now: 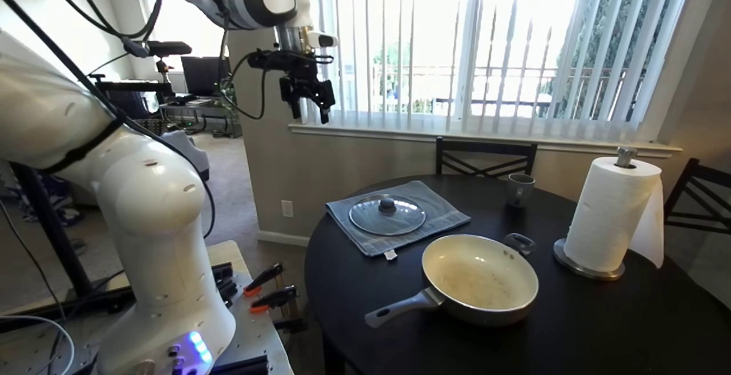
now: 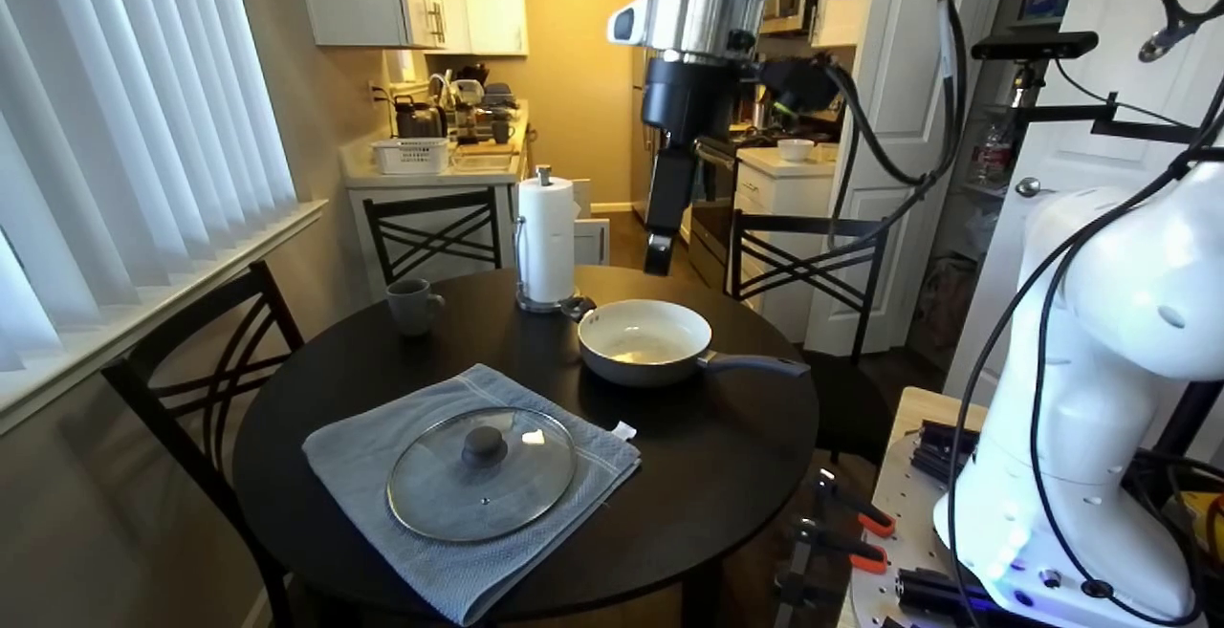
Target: Put the lid on the pot
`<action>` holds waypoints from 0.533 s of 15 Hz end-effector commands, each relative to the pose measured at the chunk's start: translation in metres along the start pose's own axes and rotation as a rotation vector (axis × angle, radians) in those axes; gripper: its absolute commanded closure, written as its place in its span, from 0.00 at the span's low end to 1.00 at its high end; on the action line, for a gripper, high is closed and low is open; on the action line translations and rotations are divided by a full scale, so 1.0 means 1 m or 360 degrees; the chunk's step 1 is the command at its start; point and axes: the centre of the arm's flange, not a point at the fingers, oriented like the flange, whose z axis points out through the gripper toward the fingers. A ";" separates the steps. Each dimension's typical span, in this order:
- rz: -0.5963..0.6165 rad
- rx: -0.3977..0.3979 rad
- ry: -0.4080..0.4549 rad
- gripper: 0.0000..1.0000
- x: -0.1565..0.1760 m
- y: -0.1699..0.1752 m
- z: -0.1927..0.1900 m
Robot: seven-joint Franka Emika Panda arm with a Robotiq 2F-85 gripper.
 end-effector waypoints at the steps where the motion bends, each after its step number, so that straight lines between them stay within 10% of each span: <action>1: 0.0014 -0.0049 -0.0015 0.00 0.051 -0.042 0.047; 8: 0.0048 -0.0020 -0.0147 0.00 0.115 -0.073 0.117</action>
